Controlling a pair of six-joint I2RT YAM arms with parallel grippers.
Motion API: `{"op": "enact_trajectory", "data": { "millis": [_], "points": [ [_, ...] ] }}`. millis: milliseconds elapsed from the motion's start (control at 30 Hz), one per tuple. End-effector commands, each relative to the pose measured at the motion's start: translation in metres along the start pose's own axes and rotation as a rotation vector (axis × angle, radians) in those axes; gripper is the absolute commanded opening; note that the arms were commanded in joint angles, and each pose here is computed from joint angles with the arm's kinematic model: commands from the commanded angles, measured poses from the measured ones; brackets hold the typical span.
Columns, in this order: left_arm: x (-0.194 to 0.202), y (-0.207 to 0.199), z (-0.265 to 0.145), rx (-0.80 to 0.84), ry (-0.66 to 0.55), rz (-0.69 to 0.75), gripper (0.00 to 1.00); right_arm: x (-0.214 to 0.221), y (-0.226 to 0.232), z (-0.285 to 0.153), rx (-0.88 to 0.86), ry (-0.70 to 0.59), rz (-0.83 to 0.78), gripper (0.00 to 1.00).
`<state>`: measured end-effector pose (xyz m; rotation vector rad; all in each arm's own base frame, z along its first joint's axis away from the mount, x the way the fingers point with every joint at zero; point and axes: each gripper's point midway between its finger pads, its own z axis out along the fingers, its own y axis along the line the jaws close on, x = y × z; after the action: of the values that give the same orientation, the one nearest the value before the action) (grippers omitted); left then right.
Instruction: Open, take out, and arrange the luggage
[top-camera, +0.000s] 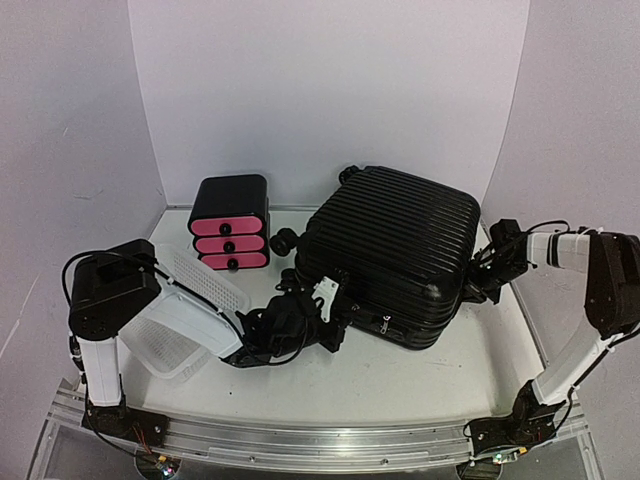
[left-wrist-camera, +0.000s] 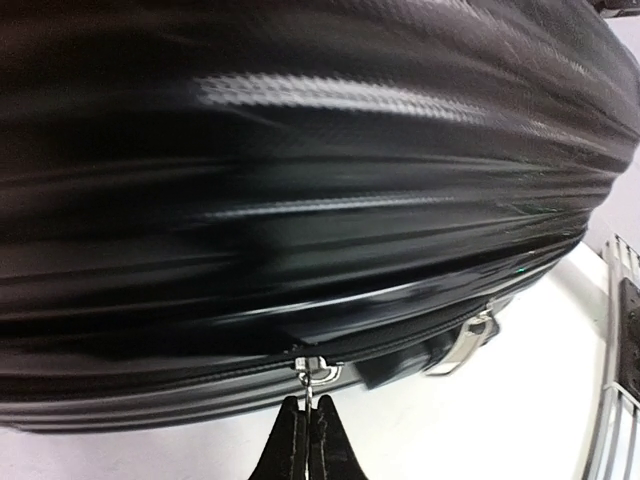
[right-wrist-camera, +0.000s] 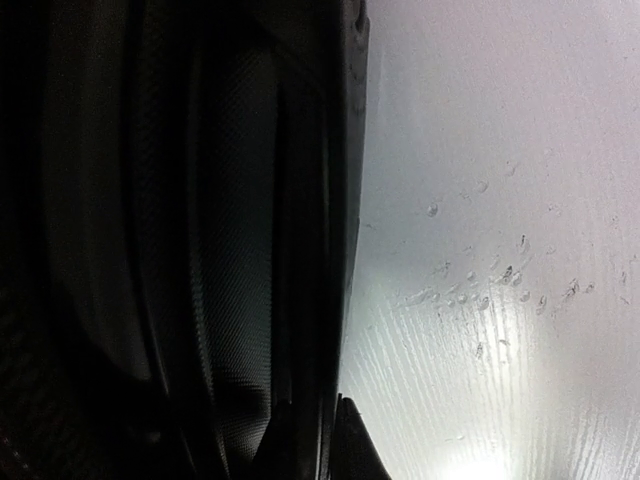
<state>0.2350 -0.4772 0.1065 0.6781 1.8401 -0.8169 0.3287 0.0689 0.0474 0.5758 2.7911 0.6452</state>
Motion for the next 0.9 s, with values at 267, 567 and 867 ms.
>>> {"op": "enact_trajectory", "data": {
  "millis": [267,567,867],
  "points": [
    [-0.037,0.082,-0.046,-0.129,-0.046,0.004,0.00,0.034,-0.070,-0.013,0.212,0.209,-0.213,0.00],
    [-0.052,0.087,-0.058,0.084,-0.033,0.136,0.00,0.020,-0.091,-0.015,0.192,0.300,-0.269,0.00],
    [-0.057,0.122,-0.061,0.207,-0.080,0.083,0.00,0.004,-0.097,-0.010,0.208,0.337,-0.337,0.00]
  ]
}}
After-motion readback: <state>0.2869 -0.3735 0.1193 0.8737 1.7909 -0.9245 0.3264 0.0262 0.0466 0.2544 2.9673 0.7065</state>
